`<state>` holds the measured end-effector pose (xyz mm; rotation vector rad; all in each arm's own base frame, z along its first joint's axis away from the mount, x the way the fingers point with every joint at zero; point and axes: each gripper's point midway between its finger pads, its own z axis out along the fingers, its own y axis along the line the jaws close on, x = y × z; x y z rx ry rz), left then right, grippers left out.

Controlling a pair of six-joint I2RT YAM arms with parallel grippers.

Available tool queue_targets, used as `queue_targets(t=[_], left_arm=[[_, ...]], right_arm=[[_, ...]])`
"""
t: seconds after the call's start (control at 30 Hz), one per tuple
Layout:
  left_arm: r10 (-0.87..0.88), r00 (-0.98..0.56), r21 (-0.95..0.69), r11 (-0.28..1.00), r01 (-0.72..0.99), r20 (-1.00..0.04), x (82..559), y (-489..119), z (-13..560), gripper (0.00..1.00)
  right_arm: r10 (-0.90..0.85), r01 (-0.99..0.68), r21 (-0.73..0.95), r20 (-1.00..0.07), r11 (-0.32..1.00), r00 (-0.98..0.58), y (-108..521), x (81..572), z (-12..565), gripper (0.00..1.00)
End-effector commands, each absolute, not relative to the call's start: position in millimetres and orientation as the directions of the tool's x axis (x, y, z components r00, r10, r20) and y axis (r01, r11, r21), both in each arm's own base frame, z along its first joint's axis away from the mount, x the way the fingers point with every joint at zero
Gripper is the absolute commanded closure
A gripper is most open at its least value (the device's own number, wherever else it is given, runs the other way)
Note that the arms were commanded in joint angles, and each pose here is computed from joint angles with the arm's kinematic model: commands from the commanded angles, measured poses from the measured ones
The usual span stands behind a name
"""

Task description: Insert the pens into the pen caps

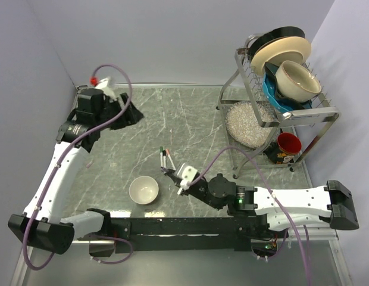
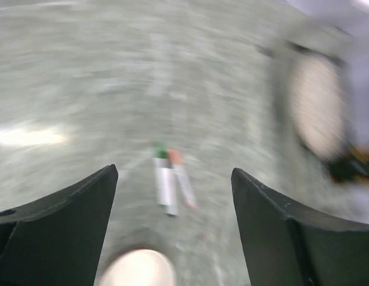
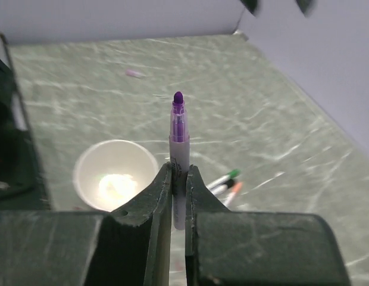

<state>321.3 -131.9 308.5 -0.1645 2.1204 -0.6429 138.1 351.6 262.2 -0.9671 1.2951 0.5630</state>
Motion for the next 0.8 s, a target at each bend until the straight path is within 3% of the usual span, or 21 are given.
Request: queue_targets(t=[0.0, 0.13, 0.33, 0.47, 0.7, 0.77], left_arm=[[-0.42, -0.478, -0.32, 0.906, -0.278, -0.772, 332.3, -34.4, 265.9, 0.17], [-0.463, -0.56, -0.158, 0.848, -0.506, -0.687, 319.7, 31.4, 190.7, 0.17], [-0.578, -0.553, -0.014, 0.699, -0.715, -0.6, 314.5, 93.7, 129.0, 0.21], [-0.679, -0.558, -0.073, 0.663, -0.745, -0.478, 312.0, 109.2, 88.8, 0.24], [-0.709, -0.578, -0.11, 0.665, -0.739, -0.404, 308.7, 110.4, 52.3, 0.26], [-0.729, -0.577, -0.106, 0.65, -0.753, -0.369, 309.0, 109.8, 43.6, 0.33]], right_arm=[[0.103, -0.841, 0.127, -0.991, 0.526, -0.085, 344.2, 125.4, 282.6, 1.0], [0.193, -0.856, 0.267, -0.961, 0.442, -0.2, 340.4, 110.8, 285.1, 1.0], [0.223, -0.875, 0.338, -0.936, 0.347, -0.273, 337.6, 95.0, 287.0, 1.0], [0.226, -0.883, 0.345, -0.932, 0.319, -0.282, 332.1, 91.4, 287.9, 1.0], [0.262, -0.874, 0.363, -0.922, 0.325, -0.285, 317.1, 98.8, 289.3, 1.0], [0.276, -0.866, 0.378, -0.915, 0.329, -0.294, 313.2, 104.1, 288.8, 1.0]])
